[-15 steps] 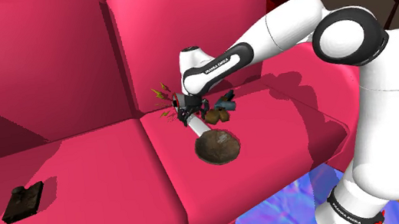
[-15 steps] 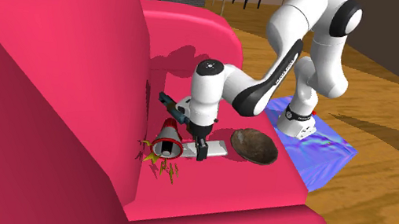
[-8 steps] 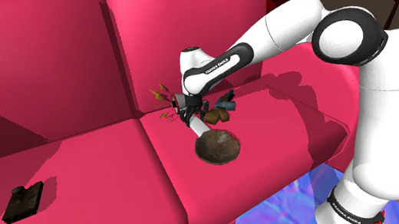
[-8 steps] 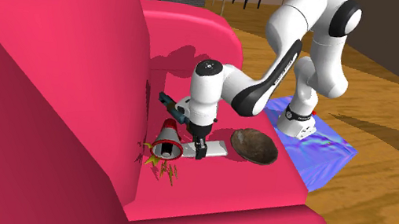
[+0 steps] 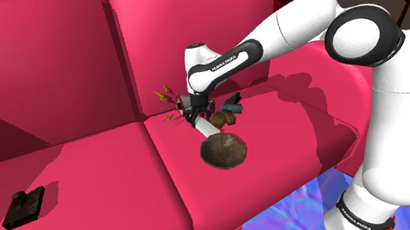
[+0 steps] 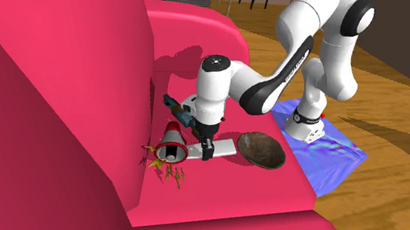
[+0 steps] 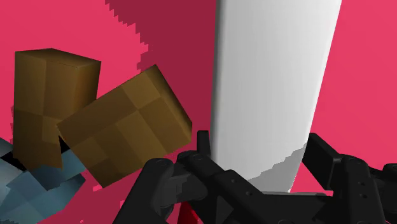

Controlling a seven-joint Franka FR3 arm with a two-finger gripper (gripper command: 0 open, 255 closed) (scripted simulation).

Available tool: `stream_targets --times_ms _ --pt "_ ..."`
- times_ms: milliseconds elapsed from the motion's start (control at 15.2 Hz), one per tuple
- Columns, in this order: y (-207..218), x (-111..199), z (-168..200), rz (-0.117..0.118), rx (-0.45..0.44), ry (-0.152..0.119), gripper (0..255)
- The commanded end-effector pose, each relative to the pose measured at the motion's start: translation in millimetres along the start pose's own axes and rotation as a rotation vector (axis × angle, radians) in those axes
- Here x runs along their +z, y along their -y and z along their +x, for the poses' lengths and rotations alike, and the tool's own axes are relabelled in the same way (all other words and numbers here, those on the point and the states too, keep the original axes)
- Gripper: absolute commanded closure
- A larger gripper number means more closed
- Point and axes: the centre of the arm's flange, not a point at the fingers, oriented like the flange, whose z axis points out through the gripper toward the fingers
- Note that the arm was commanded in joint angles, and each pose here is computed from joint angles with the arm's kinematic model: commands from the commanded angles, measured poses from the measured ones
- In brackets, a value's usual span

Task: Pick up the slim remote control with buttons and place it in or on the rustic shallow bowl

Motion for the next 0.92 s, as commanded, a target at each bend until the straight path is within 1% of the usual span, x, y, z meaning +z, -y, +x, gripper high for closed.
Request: stream_targets --times_ms 0,858 --pt "1 -13 1 0.001 0.0 -0.004 255" --pt "0 -82 0 0.001 0.0 -0.004 255"
